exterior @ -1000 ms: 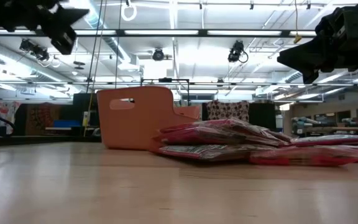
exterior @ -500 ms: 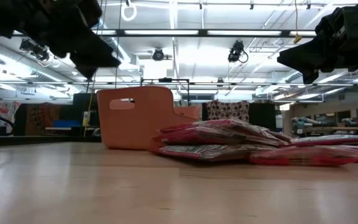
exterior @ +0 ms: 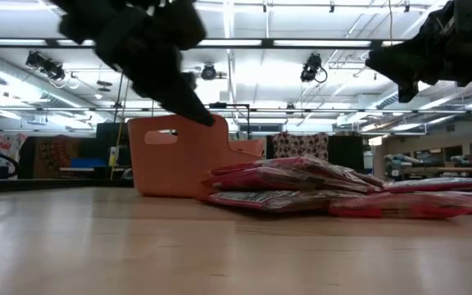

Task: Sort popcorn bags into baskets
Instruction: Put the red popcorn pack into the orange bin

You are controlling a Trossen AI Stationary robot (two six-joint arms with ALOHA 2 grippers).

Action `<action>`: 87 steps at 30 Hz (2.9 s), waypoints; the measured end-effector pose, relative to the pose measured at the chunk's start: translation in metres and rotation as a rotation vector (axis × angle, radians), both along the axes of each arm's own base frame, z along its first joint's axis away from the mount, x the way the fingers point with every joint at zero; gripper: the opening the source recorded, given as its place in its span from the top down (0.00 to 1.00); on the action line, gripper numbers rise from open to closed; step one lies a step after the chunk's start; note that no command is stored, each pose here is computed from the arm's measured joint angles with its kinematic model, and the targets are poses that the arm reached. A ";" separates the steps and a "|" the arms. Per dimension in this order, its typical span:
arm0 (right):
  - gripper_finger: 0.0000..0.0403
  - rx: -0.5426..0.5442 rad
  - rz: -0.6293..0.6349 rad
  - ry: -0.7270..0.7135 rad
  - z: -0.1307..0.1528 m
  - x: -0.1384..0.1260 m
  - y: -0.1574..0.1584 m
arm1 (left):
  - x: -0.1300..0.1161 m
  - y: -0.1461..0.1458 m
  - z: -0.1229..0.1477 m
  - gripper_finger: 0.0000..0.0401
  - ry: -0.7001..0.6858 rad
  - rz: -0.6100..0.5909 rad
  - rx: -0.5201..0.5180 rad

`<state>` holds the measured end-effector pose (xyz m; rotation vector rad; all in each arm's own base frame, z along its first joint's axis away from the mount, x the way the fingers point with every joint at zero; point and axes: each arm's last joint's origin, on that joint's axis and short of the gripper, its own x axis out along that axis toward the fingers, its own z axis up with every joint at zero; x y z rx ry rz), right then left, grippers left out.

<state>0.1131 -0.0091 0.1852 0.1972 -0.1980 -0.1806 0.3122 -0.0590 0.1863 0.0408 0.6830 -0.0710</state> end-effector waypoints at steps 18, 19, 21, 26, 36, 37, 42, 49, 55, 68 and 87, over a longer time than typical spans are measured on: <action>0.75 0.118 0.069 0.042 -0.006 0.007 0.001 | 0.076 -0.014 -0.027 0.42 0.235 -0.150 0.439; 0.75 0.118 0.069 0.050 -0.007 0.008 0.001 | 0.077 -0.015 -0.029 0.42 0.242 -0.166 0.469; 0.75 0.118 0.068 0.066 -0.009 0.009 0.001 | 0.078 -0.018 -0.034 0.42 0.260 -0.200 0.535; 0.75 0.116 0.067 0.053 -0.008 0.010 0.001 | 0.078 -0.021 -0.040 0.46 0.284 -0.216 0.683; 0.75 -0.035 0.117 -0.045 0.004 0.009 0.003 | 0.080 -0.017 -0.045 0.90 0.300 -0.196 0.694; 0.75 -0.041 0.116 -0.044 0.004 0.009 0.003 | 0.081 -0.017 -0.041 0.94 0.299 -0.192 0.680; 0.75 -0.059 0.114 -0.044 0.004 0.009 0.003 | 0.088 -0.018 -0.005 0.93 0.285 -0.261 0.505; 0.75 -0.047 0.094 -0.046 0.004 0.009 0.003 | 0.107 0.000 0.065 0.94 0.230 -0.190 0.279; 0.75 -0.015 0.108 -0.012 0.001 0.011 0.003 | 0.109 0.048 0.121 0.94 0.236 0.167 0.097; 0.75 -0.004 0.110 0.015 -0.002 0.011 0.003 | 0.060 0.152 0.102 0.94 0.614 0.883 -0.222; 0.75 -0.124 0.188 0.029 -0.002 0.011 0.006 | 0.106 0.063 0.118 0.54 0.316 0.310 -0.026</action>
